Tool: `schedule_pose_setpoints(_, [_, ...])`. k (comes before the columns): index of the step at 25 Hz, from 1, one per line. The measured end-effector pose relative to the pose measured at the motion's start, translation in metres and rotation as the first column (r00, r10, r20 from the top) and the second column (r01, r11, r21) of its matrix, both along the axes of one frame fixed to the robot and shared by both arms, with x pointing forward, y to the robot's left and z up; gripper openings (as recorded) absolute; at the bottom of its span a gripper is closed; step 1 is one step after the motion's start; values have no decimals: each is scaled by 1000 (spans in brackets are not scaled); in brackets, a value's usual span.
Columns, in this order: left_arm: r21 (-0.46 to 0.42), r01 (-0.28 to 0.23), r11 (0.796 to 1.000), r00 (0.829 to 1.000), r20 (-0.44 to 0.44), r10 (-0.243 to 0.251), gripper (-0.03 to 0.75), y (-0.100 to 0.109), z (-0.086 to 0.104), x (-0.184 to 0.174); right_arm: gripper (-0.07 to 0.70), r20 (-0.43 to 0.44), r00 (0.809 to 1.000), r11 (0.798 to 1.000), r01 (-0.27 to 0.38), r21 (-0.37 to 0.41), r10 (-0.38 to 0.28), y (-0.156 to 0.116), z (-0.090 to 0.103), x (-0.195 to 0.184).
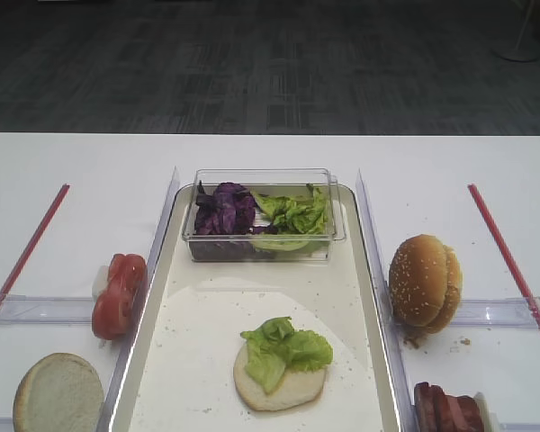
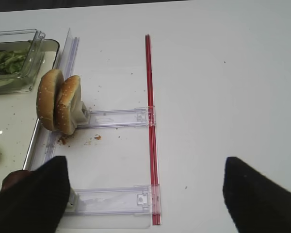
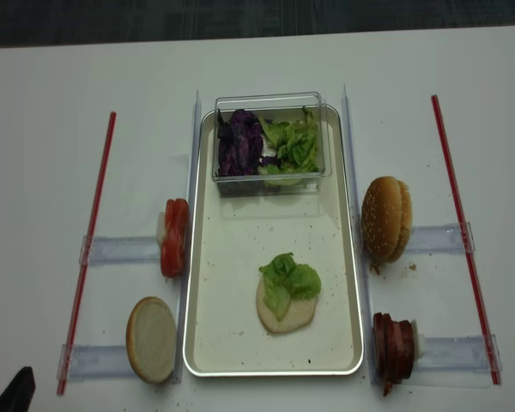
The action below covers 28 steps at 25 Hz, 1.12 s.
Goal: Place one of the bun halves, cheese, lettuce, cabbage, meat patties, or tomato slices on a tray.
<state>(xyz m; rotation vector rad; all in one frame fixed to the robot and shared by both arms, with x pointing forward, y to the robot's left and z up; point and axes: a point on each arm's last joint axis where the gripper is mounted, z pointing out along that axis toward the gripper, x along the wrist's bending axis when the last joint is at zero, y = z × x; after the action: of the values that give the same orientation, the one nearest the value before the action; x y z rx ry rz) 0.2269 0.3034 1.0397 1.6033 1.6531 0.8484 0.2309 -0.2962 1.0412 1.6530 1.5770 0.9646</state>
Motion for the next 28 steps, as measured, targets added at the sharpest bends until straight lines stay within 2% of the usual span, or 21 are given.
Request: schedule_pose_setpoints(28, [0,0,1000,1000,0,0,597,0,0,0,686,0,1000,1000,16,-25,-16,-2,0,0])
